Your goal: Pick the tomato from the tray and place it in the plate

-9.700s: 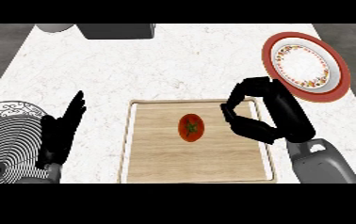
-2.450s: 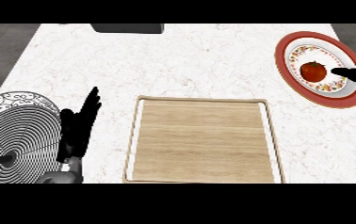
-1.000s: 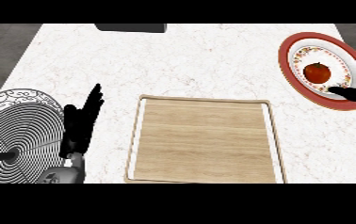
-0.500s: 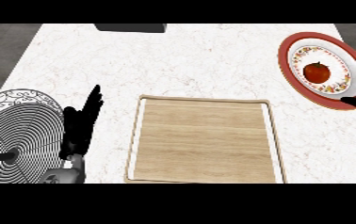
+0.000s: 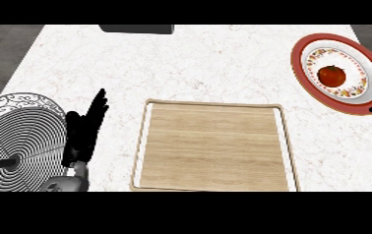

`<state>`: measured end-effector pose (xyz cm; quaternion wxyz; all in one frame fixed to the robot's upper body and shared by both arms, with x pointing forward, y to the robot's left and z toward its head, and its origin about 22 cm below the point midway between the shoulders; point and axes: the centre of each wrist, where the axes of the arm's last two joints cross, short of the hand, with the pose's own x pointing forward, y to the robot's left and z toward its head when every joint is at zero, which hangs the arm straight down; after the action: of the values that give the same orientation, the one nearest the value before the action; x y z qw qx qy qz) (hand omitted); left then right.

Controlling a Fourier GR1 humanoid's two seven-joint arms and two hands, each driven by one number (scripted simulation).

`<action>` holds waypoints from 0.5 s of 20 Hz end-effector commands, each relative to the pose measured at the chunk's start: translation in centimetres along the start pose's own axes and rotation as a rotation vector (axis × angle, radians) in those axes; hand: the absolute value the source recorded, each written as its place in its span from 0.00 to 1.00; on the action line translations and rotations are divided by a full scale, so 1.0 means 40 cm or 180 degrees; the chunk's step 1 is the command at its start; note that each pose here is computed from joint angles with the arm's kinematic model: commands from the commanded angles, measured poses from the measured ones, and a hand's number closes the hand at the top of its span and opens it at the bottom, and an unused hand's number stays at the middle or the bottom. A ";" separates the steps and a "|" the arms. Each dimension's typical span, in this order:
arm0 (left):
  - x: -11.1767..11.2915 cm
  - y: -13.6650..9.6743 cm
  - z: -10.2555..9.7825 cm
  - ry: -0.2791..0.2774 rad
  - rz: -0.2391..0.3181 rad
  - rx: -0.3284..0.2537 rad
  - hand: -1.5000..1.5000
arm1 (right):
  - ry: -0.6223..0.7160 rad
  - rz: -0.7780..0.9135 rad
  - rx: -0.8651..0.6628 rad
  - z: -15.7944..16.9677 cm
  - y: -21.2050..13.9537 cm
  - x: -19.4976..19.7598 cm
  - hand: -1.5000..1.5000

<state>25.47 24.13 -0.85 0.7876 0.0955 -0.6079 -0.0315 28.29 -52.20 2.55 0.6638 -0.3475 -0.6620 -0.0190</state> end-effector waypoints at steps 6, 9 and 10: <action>0.030 0.022 0.000 -0.0017 0.0008 -0.0009 0.50 | 0.0133 0.0079 -0.0282 0.037 -0.080 -0.036 0.00; -0.012 -0.003 0.001 -0.0021 -0.0015 0.0043 0.50 | 0.0177 0.0047 -0.0371 0.019 -0.114 -0.008 0.00; -0.016 0.005 0.016 -0.0042 -0.0019 0.0034 0.50 | 0.0119 0.0103 -0.0393 0.048 -0.087 -0.047 0.00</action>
<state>25.29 24.16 -0.80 0.7851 0.0980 -0.6108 -0.0302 25.70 -54.43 2.85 0.6567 -0.3844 -0.6467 -0.0525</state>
